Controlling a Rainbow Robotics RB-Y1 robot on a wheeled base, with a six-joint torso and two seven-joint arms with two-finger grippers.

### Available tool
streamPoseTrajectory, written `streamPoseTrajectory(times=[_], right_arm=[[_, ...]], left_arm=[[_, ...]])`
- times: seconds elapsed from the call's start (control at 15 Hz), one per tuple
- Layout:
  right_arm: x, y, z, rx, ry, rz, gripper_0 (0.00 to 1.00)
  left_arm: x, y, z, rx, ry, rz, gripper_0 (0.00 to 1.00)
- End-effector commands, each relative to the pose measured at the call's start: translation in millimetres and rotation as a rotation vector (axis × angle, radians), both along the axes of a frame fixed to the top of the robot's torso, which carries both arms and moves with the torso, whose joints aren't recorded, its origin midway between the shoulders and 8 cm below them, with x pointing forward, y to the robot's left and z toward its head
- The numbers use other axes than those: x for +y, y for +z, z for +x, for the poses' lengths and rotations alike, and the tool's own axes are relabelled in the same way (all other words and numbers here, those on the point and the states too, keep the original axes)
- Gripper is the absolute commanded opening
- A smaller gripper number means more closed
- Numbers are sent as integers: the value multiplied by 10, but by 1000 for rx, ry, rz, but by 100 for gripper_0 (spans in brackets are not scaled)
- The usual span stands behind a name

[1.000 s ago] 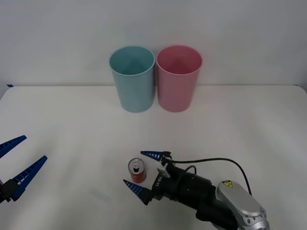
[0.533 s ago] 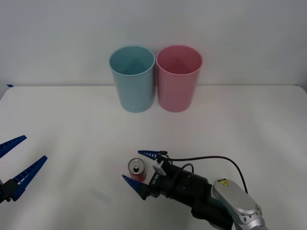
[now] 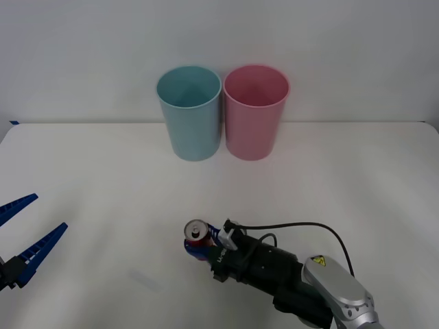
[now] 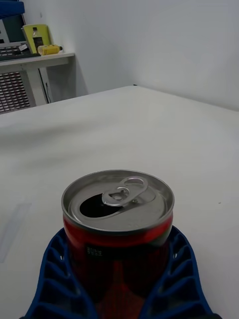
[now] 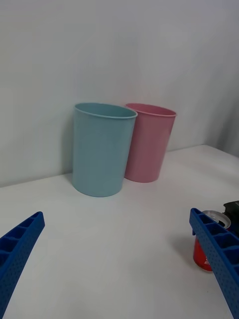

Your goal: Grasp the object on the table and drop it into the matching bin: aluminum can to the light blue bin, PET bottle to the pink bin.

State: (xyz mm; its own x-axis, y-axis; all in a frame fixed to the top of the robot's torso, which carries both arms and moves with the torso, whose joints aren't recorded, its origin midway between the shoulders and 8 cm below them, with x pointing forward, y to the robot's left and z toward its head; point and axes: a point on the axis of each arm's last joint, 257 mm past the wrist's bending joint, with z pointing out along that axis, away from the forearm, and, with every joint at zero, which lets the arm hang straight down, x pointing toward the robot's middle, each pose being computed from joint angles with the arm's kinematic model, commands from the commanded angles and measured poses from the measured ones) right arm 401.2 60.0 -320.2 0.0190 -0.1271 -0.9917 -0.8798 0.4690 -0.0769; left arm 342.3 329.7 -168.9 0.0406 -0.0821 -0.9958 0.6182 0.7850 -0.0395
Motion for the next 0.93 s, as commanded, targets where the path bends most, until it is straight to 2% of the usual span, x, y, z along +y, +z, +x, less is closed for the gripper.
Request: streamPoseTrajectory(times=[0.07,0.27,0.4,0.6,0.93], right_arm=[[-23,3,0,4,7,-1,0],[-120,77,27,5,11,6,0],[-190,186,13,25,14,28,0],[-348,480,-62,31,15,63,0],[-667,1075,-120,30,-14,119,0]], left_arm=[[0,0,0,0,0,0,100],[0,0,0,0,0,0,100],[0,0,0,0,0,0,100],[0,0,0,0,0,0,100],[0,0,0,0,0,0,100]])
